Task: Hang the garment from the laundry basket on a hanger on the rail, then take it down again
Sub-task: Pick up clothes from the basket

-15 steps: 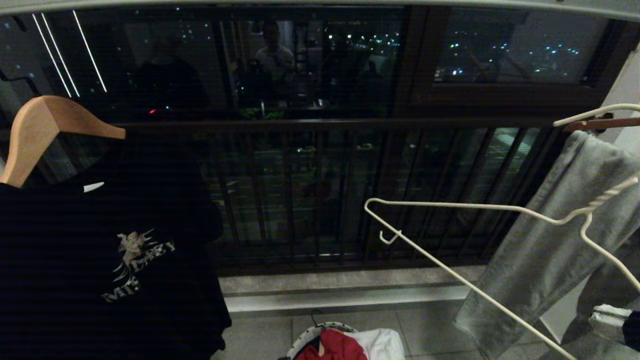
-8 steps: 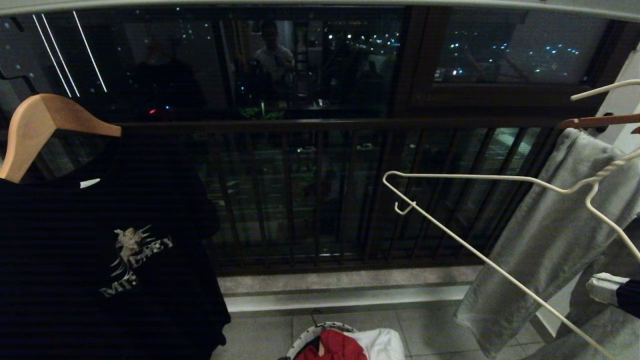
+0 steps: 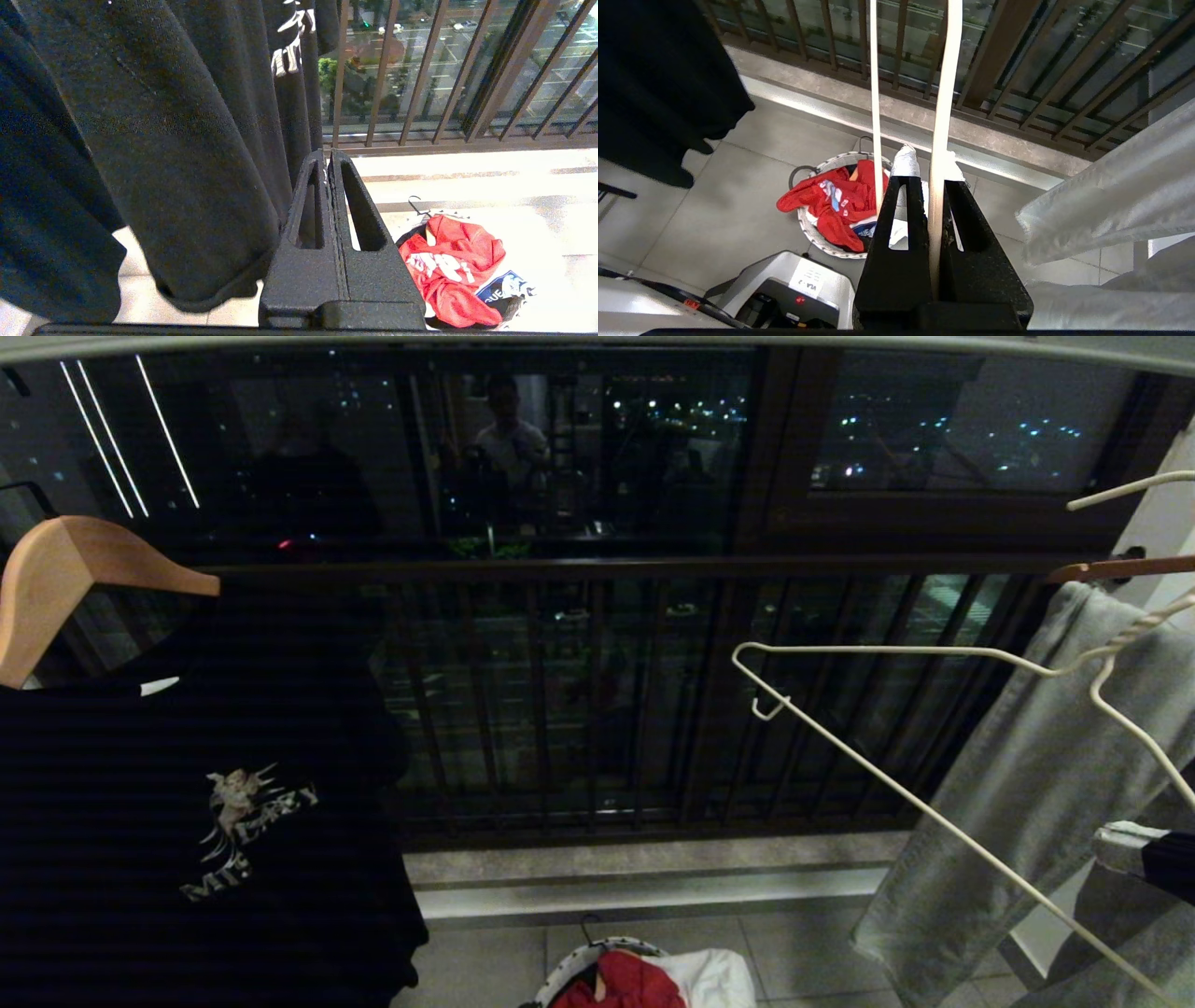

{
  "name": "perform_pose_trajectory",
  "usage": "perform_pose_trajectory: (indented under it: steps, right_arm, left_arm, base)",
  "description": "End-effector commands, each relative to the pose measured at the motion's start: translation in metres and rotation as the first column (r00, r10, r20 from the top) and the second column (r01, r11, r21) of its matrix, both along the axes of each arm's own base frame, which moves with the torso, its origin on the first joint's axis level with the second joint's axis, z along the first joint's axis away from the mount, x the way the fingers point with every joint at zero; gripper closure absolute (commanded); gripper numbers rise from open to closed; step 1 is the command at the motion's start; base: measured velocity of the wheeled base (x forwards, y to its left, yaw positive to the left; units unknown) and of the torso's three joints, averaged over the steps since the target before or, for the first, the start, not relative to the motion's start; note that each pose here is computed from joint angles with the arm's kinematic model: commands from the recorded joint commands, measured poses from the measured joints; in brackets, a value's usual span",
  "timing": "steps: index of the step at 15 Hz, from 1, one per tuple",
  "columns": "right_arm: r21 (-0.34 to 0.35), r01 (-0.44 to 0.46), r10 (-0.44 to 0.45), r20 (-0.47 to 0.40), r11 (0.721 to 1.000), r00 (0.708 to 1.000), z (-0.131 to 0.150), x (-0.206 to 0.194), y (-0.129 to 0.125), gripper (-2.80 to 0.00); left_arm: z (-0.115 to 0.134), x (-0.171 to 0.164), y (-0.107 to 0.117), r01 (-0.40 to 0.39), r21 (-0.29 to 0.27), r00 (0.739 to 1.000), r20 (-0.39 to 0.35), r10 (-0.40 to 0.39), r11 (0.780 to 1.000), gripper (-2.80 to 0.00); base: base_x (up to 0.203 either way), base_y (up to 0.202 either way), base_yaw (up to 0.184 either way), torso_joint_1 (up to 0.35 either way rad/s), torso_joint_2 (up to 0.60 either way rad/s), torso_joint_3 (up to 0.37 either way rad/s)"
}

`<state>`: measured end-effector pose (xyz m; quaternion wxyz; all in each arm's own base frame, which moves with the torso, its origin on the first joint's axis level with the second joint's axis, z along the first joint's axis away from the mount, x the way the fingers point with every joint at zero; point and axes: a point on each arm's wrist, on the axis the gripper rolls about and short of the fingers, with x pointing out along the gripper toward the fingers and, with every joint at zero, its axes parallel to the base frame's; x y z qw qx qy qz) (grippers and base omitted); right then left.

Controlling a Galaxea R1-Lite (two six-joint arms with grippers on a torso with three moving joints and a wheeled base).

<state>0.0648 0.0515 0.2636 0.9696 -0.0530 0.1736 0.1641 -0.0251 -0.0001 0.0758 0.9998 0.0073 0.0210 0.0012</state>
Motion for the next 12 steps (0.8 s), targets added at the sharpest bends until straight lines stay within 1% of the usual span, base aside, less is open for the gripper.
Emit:
perform_pose_trajectory:
  steps: [1,3,4,8,12]
  right_arm:
    - [0.005,0.008,-0.008,0.007,1.000,1.000,0.0008,0.0012,0.0005,0.00]
    - [0.015,0.007,-0.008,0.024,1.000,1.000,0.0027,0.0014,0.0007,0.00]
    - [0.006,0.004,-0.004,0.027,1.000,1.000,0.0027,0.0014,0.0007,0.00]
    - [0.007,0.003,-0.004,0.031,1.000,1.000,0.0032,0.0008,0.0001,0.00]
    - [0.022,0.003,-0.004,0.046,1.000,0.999,0.0026,-0.0055,-0.0061,0.00]
  left_arm:
    - [0.0000,-0.0001,0.0000,0.000,0.000,1.000,0.000,0.000,1.000,0.00]
    - [0.0000,-0.0001,0.0000,0.000,0.001,1.000,0.000,0.000,1.000,0.00]
    - [0.0000,-0.0001,0.0000,0.000,0.001,1.000,0.000,0.000,1.000,0.00]
    - [0.0000,-0.0001,0.0000,0.000,0.001,1.000,0.000,0.000,1.000,0.00]
    - [0.0000,-0.0001,0.0000,0.000,-0.001,1.000,0.000,0.000,1.000,0.00]
  base:
    - [0.000,0.000,0.000,0.000,0.00,0.000]
    - [0.000,0.000,0.000,-0.129,0.27,0.140]
    - [0.000,0.000,0.000,-0.142,0.32,0.159]
    - [0.000,0.000,0.000,-0.133,0.30,0.156]
    - [0.000,0.000,0.000,-0.137,0.31,0.164]
